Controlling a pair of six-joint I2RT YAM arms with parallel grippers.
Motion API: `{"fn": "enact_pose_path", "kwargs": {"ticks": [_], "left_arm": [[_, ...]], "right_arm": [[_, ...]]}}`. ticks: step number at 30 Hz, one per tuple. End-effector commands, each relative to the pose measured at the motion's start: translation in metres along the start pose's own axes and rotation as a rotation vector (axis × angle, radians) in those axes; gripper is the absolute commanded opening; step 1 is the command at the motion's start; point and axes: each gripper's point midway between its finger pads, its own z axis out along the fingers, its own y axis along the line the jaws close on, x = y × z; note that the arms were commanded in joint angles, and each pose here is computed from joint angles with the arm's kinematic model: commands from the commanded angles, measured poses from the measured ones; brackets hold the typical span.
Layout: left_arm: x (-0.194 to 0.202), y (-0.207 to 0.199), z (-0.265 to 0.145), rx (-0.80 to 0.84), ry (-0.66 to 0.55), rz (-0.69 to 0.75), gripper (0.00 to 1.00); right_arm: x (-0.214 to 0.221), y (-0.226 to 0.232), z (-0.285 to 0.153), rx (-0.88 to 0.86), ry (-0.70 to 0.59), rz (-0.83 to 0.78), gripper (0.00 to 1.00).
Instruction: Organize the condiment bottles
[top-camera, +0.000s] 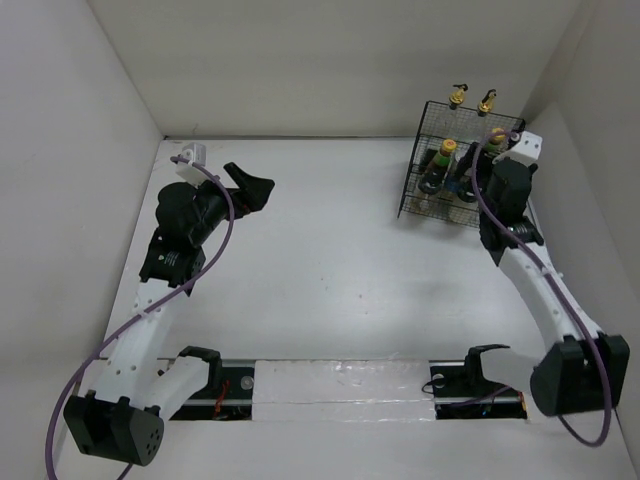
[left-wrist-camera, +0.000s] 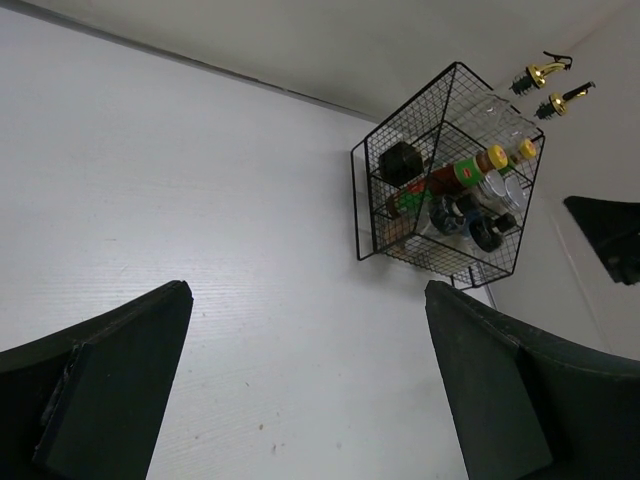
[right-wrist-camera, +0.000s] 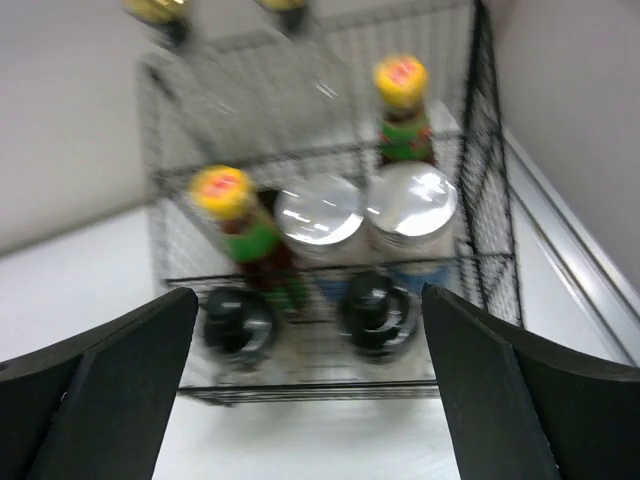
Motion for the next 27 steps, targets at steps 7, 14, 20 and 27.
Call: {"fn": "enact_pose_path", "kwargs": {"ticks": [7, 14, 20, 27], "left_arm": [[-0.02, -0.011, -0.007, 0.047, -0.076, 0.012, 0.99], [-0.024, -0.009, -0.012, 0.039, -0.097, 0.014, 0.99], [-0.026, -0.017, -0.015, 0.069, -0.103, 0.012, 0.99], [-0.025, -0.024, -0.015, 0.113, -0.099, 0.01, 0.99]], "right_arm": [[-0.015, 0.159, -0.138, -0.831, -0.119, 0.105, 1.0], [0.116, 0.213, -0.215, -1.145, 0.156, -0.084, 1.0], [0.177, 0.214, -0.232, -1.154, 0.277, -0.147, 1.0], [0.179, 0.225, -0.229, -1.123, 0.292, -0.153, 1.0]]}}
